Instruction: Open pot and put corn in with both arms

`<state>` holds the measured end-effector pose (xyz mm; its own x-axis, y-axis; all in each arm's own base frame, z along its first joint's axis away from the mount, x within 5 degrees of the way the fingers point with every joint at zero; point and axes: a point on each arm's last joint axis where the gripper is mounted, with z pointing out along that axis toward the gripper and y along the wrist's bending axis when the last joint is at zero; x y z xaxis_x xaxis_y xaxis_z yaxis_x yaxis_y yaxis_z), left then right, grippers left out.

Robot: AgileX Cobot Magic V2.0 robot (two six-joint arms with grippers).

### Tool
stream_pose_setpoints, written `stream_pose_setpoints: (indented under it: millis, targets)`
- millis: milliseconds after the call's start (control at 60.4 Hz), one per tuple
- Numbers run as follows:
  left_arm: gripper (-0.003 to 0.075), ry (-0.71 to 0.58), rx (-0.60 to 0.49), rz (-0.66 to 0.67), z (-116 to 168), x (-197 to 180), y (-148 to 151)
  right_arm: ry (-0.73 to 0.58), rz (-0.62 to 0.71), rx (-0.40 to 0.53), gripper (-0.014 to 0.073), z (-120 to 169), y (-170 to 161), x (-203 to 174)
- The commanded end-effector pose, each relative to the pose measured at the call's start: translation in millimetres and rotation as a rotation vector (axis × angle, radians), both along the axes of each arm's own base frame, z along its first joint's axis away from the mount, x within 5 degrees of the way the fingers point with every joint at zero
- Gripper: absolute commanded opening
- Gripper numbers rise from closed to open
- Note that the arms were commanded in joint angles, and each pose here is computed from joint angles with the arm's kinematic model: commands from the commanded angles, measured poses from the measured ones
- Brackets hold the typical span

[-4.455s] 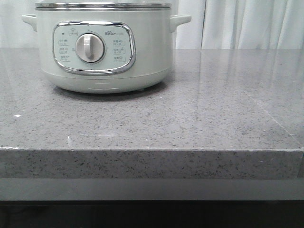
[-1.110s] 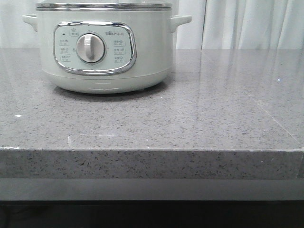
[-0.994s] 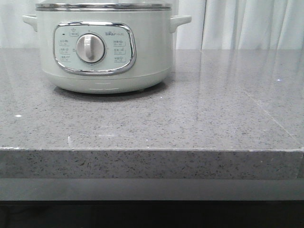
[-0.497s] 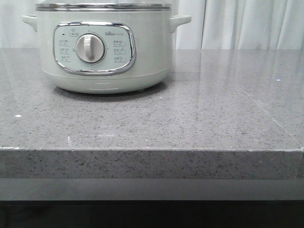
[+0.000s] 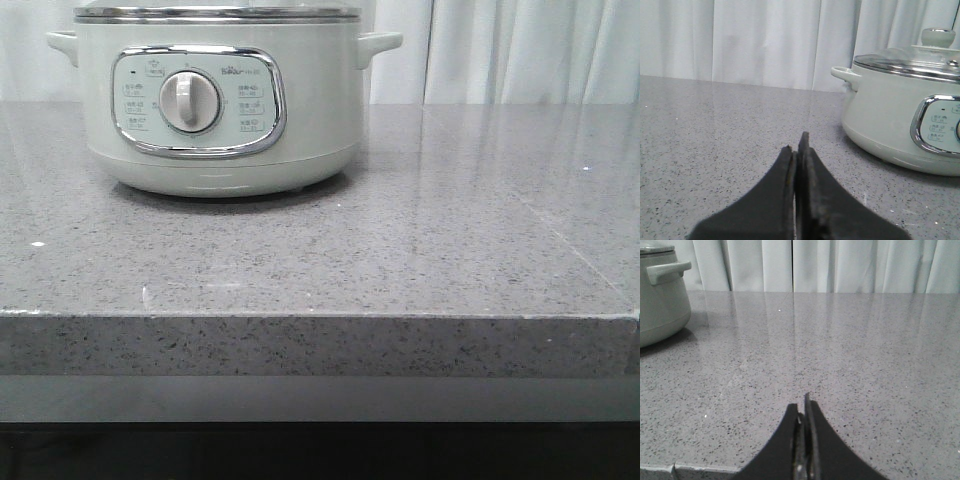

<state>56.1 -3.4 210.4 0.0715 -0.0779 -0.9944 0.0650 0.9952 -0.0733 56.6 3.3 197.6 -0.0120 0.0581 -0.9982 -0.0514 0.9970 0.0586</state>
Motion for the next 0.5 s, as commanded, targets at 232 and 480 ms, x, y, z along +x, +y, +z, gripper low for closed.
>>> stream_pose_setpoints:
  millis: [232, 480]
  targets:
    - [-0.002, -0.091, -0.014, 0.005, 6.3, -2.0, 0.6, -0.096, -0.021, 0.003, -0.0066, 7.5, -1.6, -2.0]
    - [-0.002, -0.091, -0.014, 0.005, 6.3, -2.0, 0.6, -0.096, -0.052, 0.002, -0.0066, 7.5, -3.2, -2.0]
